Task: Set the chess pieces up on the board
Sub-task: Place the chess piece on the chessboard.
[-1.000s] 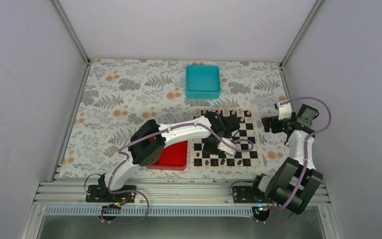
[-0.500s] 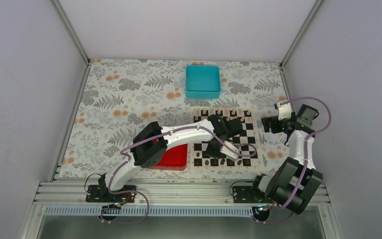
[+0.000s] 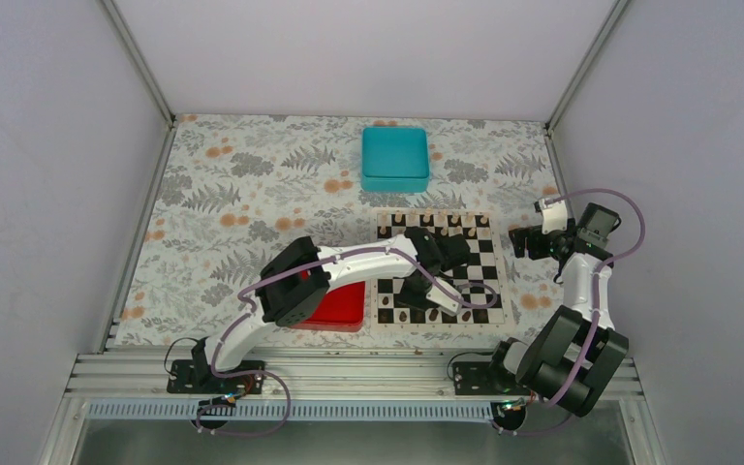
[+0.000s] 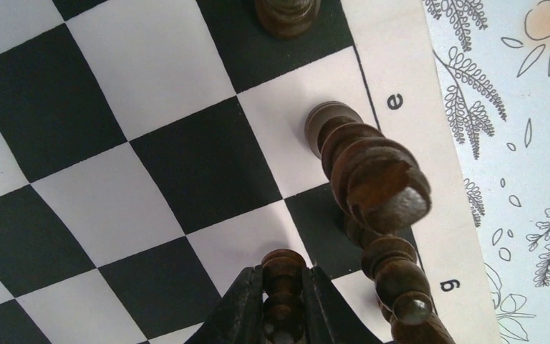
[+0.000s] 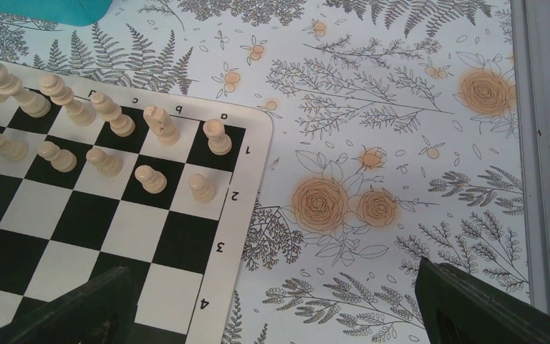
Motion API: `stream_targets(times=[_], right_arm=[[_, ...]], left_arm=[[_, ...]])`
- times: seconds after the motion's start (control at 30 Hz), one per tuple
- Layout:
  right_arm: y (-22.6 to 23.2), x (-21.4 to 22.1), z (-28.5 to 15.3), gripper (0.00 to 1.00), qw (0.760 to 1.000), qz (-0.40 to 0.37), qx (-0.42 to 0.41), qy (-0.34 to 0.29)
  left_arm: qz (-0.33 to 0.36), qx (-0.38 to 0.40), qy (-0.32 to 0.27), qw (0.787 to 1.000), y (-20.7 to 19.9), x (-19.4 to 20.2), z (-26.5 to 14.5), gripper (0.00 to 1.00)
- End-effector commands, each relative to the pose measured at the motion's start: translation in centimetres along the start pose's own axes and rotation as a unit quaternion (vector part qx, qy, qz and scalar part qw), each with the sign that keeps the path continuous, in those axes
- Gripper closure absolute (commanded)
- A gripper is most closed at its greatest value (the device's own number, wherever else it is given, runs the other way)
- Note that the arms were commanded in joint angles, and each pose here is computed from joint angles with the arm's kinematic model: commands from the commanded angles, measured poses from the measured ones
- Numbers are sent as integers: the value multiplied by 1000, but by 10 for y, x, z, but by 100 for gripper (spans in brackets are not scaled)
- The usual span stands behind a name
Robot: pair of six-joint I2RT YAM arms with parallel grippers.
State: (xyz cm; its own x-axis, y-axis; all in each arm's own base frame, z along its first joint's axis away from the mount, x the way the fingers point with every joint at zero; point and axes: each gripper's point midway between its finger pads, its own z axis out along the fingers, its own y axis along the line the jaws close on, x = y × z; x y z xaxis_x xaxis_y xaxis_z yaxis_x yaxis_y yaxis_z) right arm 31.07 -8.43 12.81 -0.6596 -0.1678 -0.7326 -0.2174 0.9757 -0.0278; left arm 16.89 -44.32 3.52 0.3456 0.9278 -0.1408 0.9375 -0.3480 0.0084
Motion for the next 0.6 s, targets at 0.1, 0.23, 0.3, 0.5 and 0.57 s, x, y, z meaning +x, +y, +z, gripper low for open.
stream_targets(times=[0.1, 0.23, 0.3, 0.5, 0.57], right_arm=[[-4, -10, -4, 0, 1000, -7, -1, -14], [-4, -10, -4, 0, 1000, -7, -1, -15], [-3, -10, -4, 0, 1000, -7, -1, -15], [-3, -10, -4, 0, 1000, -6, -2, -14], [-3, -10, -4, 0, 1000, -7, -2, -14]], left_arm=[[4, 0, 5, 1000, 3, 2, 11, 85], [5, -1, 6, 1000, 3, 3, 12, 85], [4, -2, 10, 1000, 4, 5, 15, 85], [0, -6, 15, 1000, 8, 9, 18, 85], [-1, -7, 16, 1000, 9, 10, 19, 85]])
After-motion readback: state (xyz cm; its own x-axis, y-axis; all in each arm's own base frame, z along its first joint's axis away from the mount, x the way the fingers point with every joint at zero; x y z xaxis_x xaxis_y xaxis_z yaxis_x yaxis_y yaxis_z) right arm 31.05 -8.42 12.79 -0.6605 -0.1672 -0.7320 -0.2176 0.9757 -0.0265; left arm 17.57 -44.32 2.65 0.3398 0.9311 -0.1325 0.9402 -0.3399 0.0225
